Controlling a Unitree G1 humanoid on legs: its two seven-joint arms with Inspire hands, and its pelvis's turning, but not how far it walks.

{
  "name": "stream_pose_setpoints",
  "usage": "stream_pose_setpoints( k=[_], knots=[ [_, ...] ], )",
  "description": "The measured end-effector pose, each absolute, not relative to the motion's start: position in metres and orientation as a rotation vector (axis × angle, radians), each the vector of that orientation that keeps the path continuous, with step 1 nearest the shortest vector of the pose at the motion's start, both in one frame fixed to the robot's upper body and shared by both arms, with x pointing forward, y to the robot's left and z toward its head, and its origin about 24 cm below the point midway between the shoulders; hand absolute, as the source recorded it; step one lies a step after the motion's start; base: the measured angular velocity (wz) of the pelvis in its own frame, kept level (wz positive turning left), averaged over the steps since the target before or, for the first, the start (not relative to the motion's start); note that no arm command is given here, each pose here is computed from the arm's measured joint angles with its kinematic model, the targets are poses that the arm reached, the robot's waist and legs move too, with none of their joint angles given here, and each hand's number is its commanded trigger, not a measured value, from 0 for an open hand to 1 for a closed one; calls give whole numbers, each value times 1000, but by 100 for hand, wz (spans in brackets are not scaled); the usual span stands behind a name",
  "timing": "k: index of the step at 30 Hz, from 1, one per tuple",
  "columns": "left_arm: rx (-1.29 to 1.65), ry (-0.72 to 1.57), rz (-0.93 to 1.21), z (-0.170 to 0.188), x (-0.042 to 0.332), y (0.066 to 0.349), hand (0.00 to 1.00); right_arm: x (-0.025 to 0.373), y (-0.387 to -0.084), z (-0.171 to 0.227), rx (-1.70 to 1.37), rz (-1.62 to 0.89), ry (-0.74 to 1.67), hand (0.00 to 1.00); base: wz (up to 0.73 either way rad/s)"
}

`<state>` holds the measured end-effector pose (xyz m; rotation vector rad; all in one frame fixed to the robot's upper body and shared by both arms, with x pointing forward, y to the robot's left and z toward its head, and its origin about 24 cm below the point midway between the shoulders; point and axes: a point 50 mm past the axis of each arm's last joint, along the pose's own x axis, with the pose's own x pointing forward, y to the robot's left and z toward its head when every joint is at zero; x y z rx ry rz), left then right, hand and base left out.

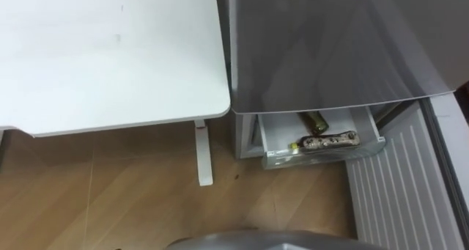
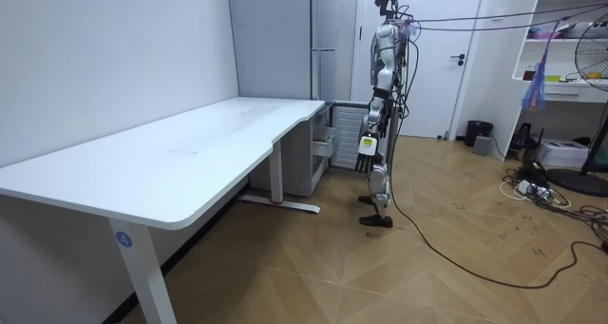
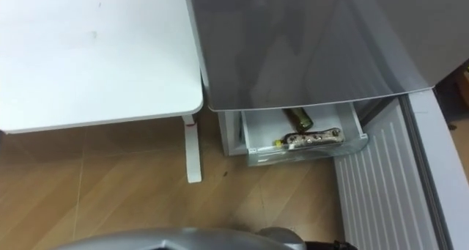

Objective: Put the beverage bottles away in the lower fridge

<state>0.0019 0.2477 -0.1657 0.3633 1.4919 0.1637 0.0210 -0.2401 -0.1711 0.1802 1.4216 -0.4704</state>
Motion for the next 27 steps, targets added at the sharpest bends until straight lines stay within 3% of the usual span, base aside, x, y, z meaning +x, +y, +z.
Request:
stream_pose_setpoints(
  k=[13, 18, 27],
  knots=[
    [349, 1479, 130, -168, 10, 240, 0, 35, -235, -171, 557, -752, 1300, 0, 2],
    [276, 1424, 173, -169, 35, 237, 0, 90, -239, -163, 919, -979, 1050, 0, 3],
    [243, 1357, 215, -165, 60, 244, 0, 185, -250, -128, 1243, -985, 697, 0, -5]
  ],
)
